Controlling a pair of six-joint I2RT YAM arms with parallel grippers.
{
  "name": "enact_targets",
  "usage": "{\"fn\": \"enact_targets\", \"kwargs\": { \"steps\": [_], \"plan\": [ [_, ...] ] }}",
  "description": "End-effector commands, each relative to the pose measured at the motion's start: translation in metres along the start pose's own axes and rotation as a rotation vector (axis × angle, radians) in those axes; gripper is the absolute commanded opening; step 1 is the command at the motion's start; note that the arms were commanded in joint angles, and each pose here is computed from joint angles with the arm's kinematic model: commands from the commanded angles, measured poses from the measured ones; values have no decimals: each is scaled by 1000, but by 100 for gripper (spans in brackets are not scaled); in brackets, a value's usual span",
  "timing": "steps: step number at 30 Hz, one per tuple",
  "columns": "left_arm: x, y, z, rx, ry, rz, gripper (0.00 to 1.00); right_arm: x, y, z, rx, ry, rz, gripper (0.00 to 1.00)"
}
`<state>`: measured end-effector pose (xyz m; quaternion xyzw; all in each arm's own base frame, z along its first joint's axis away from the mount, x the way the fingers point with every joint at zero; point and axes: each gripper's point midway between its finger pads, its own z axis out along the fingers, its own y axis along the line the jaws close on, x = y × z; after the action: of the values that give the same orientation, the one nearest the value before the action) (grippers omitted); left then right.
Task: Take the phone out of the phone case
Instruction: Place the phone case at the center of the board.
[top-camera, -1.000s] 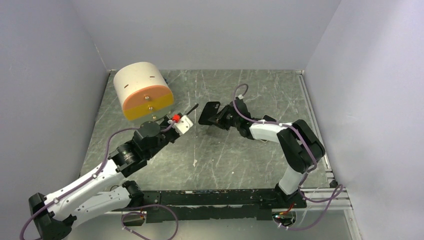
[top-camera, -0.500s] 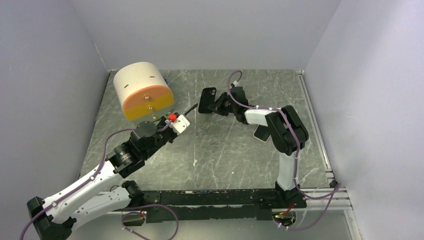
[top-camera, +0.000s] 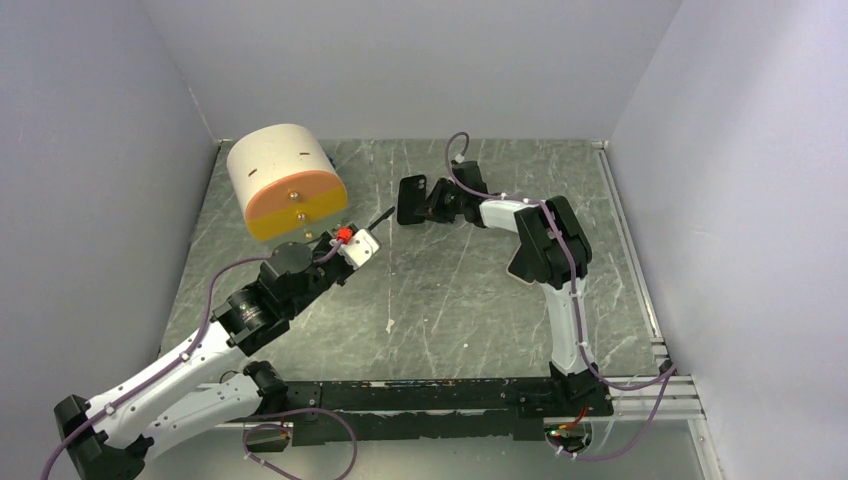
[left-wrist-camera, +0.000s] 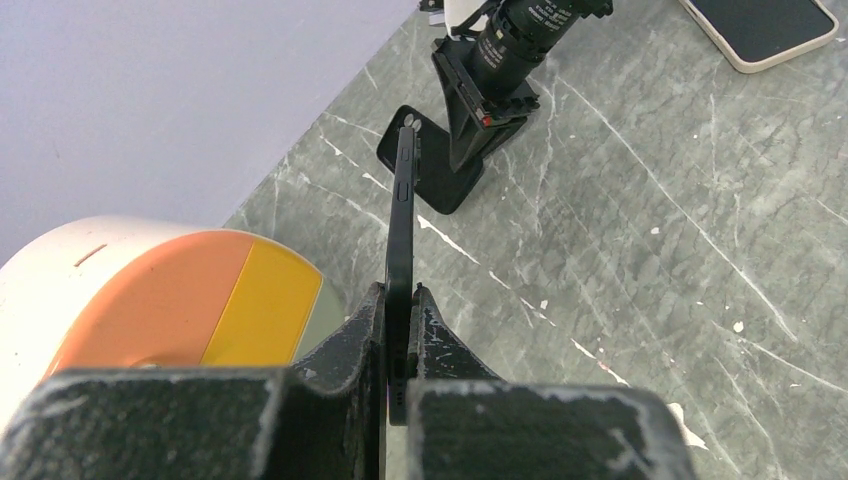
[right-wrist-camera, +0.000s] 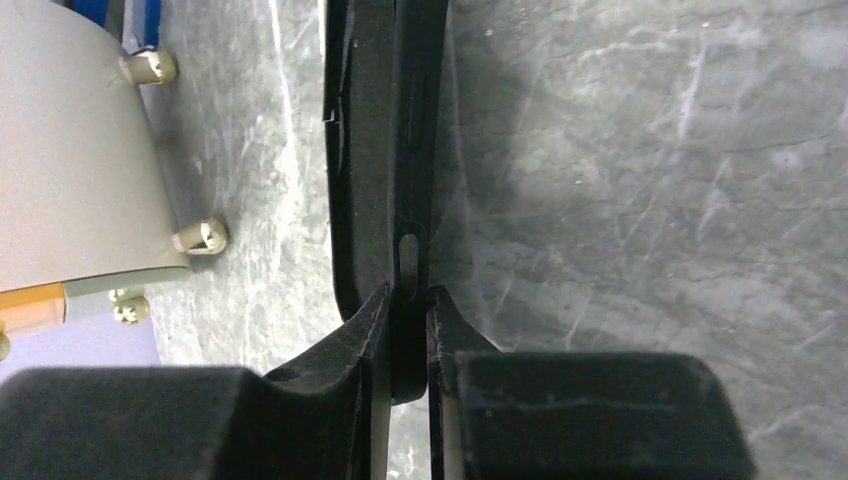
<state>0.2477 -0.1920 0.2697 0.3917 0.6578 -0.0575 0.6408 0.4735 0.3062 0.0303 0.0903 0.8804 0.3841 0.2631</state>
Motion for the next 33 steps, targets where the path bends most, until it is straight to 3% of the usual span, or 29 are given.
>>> {"fn": "enact_targets", "kwargs": {
  "steps": [1, 13, 20, 33],
  "plan": [
    [-28, 13, -1, -39, -109, -14, 3, -17, -10, 1, 25, -16, -19, 18],
    [-20, 3, 9, 4, -80, -21, 3, -44, -19, -46, 121, -135, -52, 77],
    [-11, -3, 19, 21, -49, -19, 3, -29, 23, -105, -18, -231, 76, 97],
    [2, -18, 39, 69, 5, 40, 3, 55, 117, -171, -293, -202, 144, 99]
  ]
}}
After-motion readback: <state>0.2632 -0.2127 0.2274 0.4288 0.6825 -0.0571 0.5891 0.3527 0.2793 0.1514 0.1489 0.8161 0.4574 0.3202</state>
